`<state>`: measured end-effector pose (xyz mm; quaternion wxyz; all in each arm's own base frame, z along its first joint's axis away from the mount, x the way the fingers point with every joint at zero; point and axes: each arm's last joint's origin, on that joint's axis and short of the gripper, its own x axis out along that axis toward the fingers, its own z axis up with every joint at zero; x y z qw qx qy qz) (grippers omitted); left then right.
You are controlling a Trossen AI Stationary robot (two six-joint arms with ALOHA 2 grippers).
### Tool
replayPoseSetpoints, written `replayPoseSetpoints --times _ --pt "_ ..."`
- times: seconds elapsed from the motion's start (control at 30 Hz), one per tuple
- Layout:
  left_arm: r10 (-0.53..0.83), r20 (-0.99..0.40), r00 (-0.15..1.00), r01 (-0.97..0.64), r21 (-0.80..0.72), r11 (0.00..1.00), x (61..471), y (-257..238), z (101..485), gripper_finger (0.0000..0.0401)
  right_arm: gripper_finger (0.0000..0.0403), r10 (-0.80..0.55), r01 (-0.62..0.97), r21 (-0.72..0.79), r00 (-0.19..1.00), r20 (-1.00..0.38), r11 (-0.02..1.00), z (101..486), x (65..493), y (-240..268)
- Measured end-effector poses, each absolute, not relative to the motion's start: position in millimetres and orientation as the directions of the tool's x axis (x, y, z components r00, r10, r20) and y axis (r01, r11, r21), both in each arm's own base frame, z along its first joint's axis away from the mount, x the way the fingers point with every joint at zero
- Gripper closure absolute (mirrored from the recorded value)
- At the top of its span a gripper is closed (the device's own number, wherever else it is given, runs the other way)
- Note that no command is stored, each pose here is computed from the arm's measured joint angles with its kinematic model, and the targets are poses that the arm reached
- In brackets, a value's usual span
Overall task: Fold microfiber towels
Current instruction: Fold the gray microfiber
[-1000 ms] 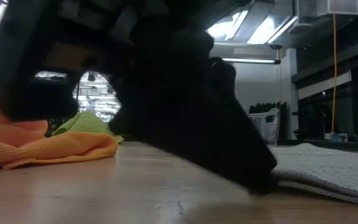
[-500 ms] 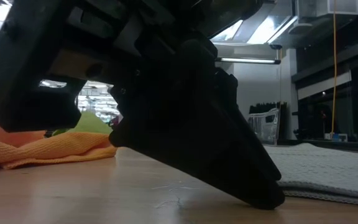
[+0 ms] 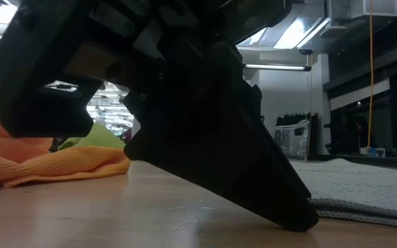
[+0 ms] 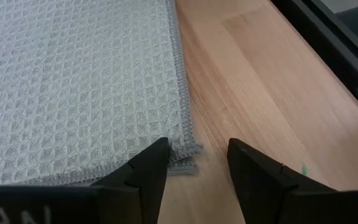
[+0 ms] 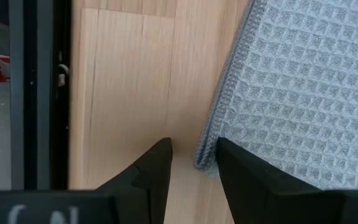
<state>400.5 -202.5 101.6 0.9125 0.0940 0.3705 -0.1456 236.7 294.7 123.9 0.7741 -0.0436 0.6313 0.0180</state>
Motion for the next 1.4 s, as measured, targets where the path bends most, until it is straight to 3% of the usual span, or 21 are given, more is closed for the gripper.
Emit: replayPoseSetpoints --times 0.2,0.77,1.03,1.4 --pt "-0.192 -0.704 0.684 0.33 0.064 0.942 401 -201 101 0.0274 0.0273 -0.036 -0.061 -0.05 0.211 -0.977 0.997 124 237 294" --pt "-0.173 -0.704 0.689 0.305 0.065 0.95 405 -192 101 0.0393 0.0339 -0.079 -0.05 -0.095 0.25 -0.965 0.994 123 238 292" --pt "-0.174 -0.703 0.69 0.289 0.047 0.956 405 -192 101 0.0399 0.0394 -0.124 -0.04 -0.142 0.291 -0.949 0.989 122 240 290" --pt "-0.161 -0.701 0.695 0.282 0.06 0.957 404 -194 101 0.0401 0.0399 -0.155 -0.028 -0.173 0.32 -0.935 0.985 122 240 289"
